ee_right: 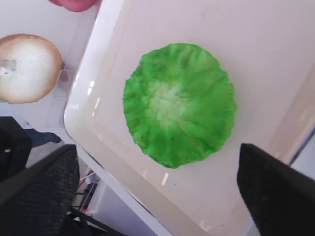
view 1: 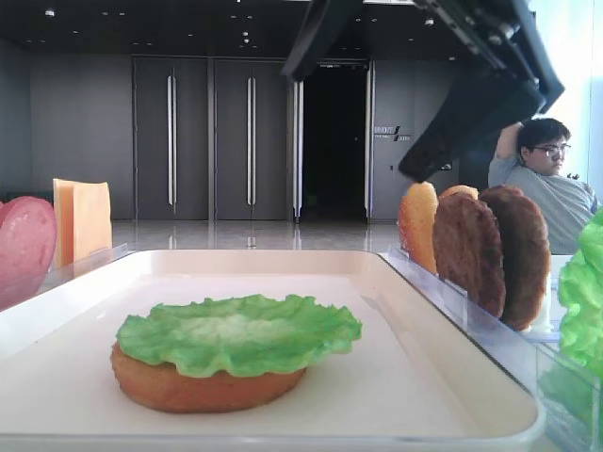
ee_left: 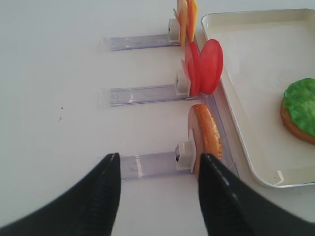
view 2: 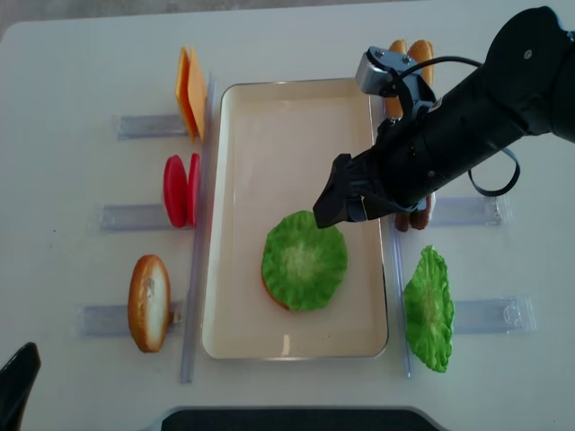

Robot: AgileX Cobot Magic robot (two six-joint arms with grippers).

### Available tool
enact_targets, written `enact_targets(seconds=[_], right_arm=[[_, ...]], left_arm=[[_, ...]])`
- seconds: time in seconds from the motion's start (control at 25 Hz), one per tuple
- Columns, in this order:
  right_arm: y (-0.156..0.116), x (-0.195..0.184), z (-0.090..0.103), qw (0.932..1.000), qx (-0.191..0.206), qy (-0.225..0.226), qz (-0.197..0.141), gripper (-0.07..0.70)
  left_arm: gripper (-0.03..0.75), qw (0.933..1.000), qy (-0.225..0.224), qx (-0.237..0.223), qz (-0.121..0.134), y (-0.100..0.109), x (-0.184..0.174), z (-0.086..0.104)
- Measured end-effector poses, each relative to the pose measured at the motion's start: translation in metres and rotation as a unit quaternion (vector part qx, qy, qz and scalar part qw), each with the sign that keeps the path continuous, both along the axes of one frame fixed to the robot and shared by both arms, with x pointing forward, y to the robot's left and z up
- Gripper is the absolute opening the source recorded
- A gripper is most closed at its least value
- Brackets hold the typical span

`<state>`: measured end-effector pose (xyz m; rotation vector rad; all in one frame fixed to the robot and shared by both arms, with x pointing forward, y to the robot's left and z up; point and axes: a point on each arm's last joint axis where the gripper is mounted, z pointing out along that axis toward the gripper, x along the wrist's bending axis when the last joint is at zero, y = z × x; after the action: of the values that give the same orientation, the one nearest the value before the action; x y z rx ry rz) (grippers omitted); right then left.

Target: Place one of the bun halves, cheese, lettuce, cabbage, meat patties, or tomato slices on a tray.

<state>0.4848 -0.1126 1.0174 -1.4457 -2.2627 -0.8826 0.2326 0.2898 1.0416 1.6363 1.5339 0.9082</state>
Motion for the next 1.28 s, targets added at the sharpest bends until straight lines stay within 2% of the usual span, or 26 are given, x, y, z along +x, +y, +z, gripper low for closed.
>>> enact_targets(seconds=[0.12,0.24,0.32,0.44,0.52,0.64,0.76,0.84,0.96,1.08,1.28], right_arm=[[-0.007,0.002,0.017,0.9987,-0.045,-0.019,-0.014,0.612],[-0.016,0.009,0.033,0.9931,-0.106,-0.038,-0.032,0.612],[-0.023,0.014,0.043,0.9860,-0.152,-0.050,-0.047,0.612],[-0.035,0.022,0.059,0.9699,-0.218,-0.077,-0.076,0.612],[-0.039,0.026,0.069,0.9616,-0.242,-0.089,-0.094,0.612],[-0.043,0.029,0.080,0.9551,-0.256,-0.100,-0.111,0.612],[-0.043,0.030,0.089,0.9541,-0.254,-0.106,-0.118,0.612],[-0.044,0.031,0.091,0.9522,-0.258,-0.108,-0.123,0.610],[-0.053,0.032,0.090,0.9453,-0.281,-0.099,-0.133,0.608],[-0.077,0.039,0.089,0.9359,-0.301,-0.080,-0.165,0.608],[-0.136,0.055,0.089,0.9133,-0.313,-0.048,-0.256,0.608]], left_arm=[[0.391,1.0000,0.000,0.000,0.000,0.000,0.000,0.000],[0.391,1.0000,0.000,0.000,0.000,0.000,0.000,0.000],[0.391,1.0000,0.000,0.000,0.000,0.000,0.000,0.000],[0.391,1.0000,0.000,0.000,0.000,0.000,0.000,0.000],[0.391,1.0000,0.000,0.000,0.000,0.000,0.000,0.000],[0.391,1.0000,0.000,0.000,0.000,0.000,0.000,0.000],[0.391,1.0000,0.000,0.000,0.000,0.000,0.000,0.000],[0.391,1.0000,0.000,0.000,0.000,0.000,0.000,0.000],[0.391,1.0000,0.000,0.000,0.000,0.000,0.000,0.000],[0.391,1.0000,0.000,0.000,0.000,0.000,0.000,0.000],[0.391,1.0000,0.000,0.000,0.000,0.000,0.000,0.000]])
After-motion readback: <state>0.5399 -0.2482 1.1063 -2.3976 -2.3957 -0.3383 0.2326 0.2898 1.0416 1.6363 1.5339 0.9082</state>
